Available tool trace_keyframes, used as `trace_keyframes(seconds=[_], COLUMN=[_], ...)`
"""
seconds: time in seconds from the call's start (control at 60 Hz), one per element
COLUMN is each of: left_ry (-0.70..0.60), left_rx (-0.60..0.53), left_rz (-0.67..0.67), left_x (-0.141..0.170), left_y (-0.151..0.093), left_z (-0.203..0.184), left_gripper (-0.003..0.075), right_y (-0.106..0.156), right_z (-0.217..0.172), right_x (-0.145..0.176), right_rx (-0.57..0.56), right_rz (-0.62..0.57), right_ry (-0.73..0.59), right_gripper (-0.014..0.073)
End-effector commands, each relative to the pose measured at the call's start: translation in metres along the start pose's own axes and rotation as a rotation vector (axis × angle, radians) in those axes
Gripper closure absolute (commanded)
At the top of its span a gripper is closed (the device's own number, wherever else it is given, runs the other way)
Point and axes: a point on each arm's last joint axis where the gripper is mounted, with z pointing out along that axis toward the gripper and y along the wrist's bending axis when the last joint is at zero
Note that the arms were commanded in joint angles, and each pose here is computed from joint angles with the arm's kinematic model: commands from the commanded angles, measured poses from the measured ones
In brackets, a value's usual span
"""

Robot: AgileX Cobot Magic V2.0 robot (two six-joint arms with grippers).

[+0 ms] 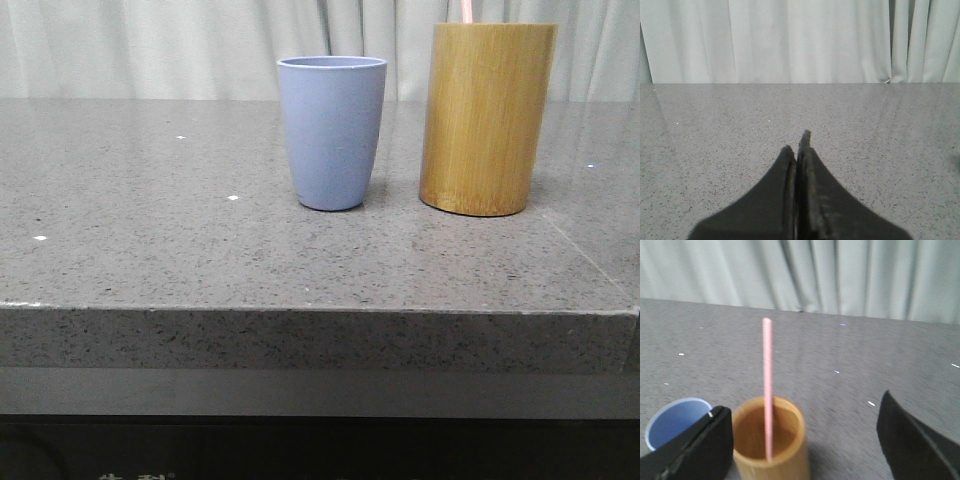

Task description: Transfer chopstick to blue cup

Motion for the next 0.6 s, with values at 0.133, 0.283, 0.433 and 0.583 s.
trace_keyframes(seconds=[0.133,0.283,0.433,0.583], left_ry=[-0.098,-0.103,-0.104,-0.104], left_rx=[0.000,0.000,0.000,0.000], left_rz=[-0.007,-0.007,-0.007,-0.007], left_x=[-0.015,-0.015,-0.016,-0.016], left_y=[0.000,0.000,0.000,0.000], left_z=[-0.001,-0.001,-0.001,-0.001], left_gripper=[0.0739,0.0739,0.0739,0.0739], right_y=[0.023,0.028,0.028,0.028], right_z=[0.069,0.111,0.132,0.137], right_x=[-0.043,-0.045,-0.041,-0.040], right_rx=[-0.075,-0.082,-0.082,-0.080], right_rz=[-0.008,-0.009,-0.010,-0.009], right_ry=[-0.068,-0.032,0.003,0.006], right_gripper=[-0.0005,-0.0005,0.0041,0.0266])
